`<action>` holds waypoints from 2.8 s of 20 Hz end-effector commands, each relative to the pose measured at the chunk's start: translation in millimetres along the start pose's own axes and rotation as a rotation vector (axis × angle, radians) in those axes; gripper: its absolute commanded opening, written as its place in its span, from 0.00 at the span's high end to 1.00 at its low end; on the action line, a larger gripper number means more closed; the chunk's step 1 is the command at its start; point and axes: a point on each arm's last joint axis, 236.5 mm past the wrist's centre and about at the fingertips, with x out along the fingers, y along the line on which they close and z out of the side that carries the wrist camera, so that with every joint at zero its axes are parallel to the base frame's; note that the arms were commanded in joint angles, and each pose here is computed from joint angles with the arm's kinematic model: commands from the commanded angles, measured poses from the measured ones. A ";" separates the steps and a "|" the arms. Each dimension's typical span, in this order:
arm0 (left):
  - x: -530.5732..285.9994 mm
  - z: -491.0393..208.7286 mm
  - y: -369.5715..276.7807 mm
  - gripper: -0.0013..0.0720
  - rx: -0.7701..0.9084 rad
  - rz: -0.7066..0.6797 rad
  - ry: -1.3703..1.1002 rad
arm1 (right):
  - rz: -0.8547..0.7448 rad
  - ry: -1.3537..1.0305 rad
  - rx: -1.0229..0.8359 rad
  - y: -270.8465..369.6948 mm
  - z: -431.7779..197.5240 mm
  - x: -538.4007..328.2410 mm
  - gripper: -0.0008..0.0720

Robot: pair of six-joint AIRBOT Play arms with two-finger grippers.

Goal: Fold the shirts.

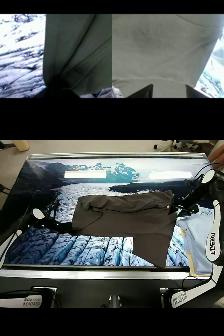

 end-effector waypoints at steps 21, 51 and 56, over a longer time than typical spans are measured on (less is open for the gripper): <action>-48.2 18.3 -22.0 0.95 0.035 -0.045 -0.128 | 0.188 0.127 0.258 -32.2 -56.9 100.5 0.95; -292.4 71.8 11.6 0.95 0.094 0.225 -0.531 | 0.101 -0.343 -0.111 55.1 -36.4 -152.3 0.96; -157.6 121.8 70.3 0.95 -0.026 0.187 -0.341 | 0.081 -0.381 -0.111 90.7 82.8 -12.7 0.96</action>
